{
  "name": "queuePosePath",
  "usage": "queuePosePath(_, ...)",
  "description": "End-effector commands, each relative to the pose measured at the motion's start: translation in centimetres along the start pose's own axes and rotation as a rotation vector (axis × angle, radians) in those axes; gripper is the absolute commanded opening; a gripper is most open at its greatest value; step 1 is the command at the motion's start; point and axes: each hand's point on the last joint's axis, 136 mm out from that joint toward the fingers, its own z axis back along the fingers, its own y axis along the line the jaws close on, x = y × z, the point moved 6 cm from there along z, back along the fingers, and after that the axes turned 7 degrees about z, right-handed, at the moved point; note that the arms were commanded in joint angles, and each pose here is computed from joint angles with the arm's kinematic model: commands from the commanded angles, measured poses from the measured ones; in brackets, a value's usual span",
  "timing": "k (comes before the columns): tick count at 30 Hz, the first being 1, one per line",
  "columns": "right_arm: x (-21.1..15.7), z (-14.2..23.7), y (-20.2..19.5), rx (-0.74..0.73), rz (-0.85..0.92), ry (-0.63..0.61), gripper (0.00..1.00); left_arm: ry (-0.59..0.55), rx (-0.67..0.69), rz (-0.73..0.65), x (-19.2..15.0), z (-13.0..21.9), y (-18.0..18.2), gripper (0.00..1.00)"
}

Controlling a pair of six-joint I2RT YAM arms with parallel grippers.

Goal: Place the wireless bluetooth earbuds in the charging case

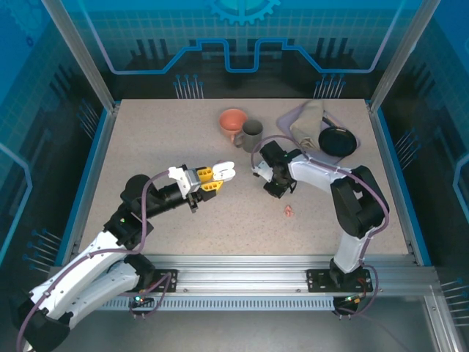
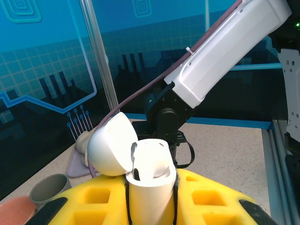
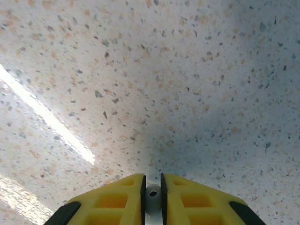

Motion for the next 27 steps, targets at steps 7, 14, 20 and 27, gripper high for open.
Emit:
queuePosePath(7, -0.4, 1.7, 0.6, 0.149, -0.151, -0.159, 0.18, -0.04, 0.001, -0.031, 1.7, 0.3, -0.3, 0.0)
queuePosePath(14, -1.4, 3.1, -0.1, 0.274, -0.321, -0.303, 0.18, -0.045, -0.001, -0.017, 1.4, 0.2, -0.2, 0.0)
queuePosePath(20, -1.9, 3.2, -0.3, 0.413, -0.519, -0.371, 0.18, -0.041, -0.003, -0.012, 1.3, 0.0, -0.2, 0.0)
queuePosePath(27, -1.8, 2.3, 0.0, 0.586, -0.714, -0.406, 0.18, -0.039, -0.006, -0.005, 1.2, 0.0, -0.2, 0.0)
